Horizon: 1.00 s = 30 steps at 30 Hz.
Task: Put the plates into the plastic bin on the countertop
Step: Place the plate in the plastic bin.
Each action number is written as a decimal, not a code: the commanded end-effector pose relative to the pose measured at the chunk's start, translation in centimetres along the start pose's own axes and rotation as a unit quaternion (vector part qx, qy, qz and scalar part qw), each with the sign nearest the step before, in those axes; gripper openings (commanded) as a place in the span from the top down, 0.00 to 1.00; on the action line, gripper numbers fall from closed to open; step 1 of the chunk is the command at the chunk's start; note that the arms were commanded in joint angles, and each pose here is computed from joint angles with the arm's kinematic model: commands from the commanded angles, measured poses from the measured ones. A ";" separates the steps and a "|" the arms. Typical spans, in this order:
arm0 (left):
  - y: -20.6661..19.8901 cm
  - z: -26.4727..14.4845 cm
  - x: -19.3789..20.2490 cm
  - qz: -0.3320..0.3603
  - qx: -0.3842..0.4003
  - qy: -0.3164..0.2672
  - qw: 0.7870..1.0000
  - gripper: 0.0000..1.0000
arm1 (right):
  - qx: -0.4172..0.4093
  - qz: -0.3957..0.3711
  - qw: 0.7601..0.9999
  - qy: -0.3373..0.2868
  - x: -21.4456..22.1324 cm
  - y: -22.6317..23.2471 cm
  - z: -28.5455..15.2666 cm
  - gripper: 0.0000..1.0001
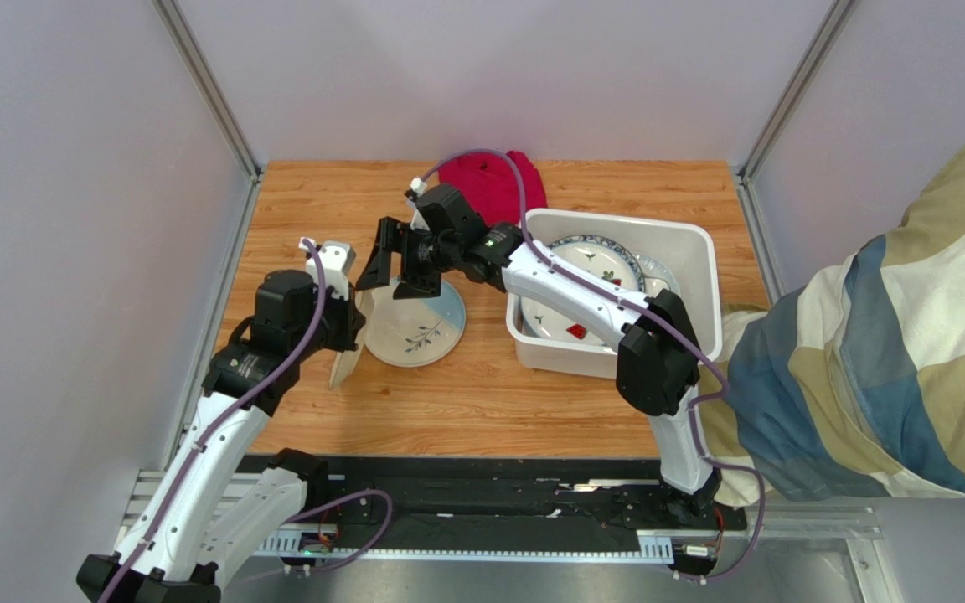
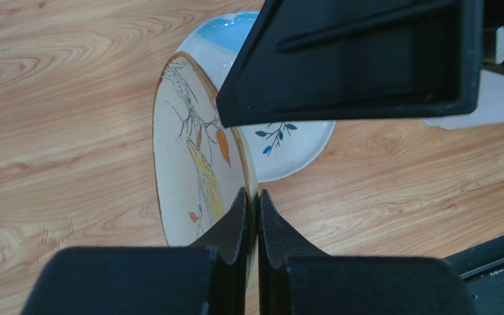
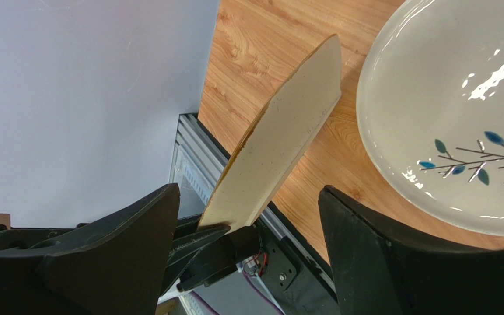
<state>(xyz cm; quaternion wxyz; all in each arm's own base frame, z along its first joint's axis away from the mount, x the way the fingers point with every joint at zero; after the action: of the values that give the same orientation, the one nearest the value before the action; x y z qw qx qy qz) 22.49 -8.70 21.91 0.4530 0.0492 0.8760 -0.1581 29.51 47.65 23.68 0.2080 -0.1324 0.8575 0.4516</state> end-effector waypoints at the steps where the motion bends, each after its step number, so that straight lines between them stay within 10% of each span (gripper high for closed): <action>1: -1.2 -0.7 -4.1 0.031 0.027 -0.089 0.995 1.00 | -0.030 0.008 0.999 -0.013 -0.4 2.4 0.0 0.18; 30: -1.8 -0.8 -4.1 0.037 0.038 -0.096 0.994 1.00 | 0.004 0.043 0.999 0.029 3.6 0.1 4.9 0.25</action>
<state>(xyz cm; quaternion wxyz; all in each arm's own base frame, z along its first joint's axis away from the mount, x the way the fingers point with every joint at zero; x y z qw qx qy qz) 22.23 -9.22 21.57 0.4515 0.0680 0.8752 -0.1598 26.84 50.37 19.27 0.1543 -0.1121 0.8750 0.4449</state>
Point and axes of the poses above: each gripper's point midway between its finger pads, its own z axis out along the fingers, its own y axis along the line the jaws close on, x = y × z, the point moved 2 cm from there along -z, back along the fingers, and after that the axes turned 8 degrees about -z, right-handed, at the moved point
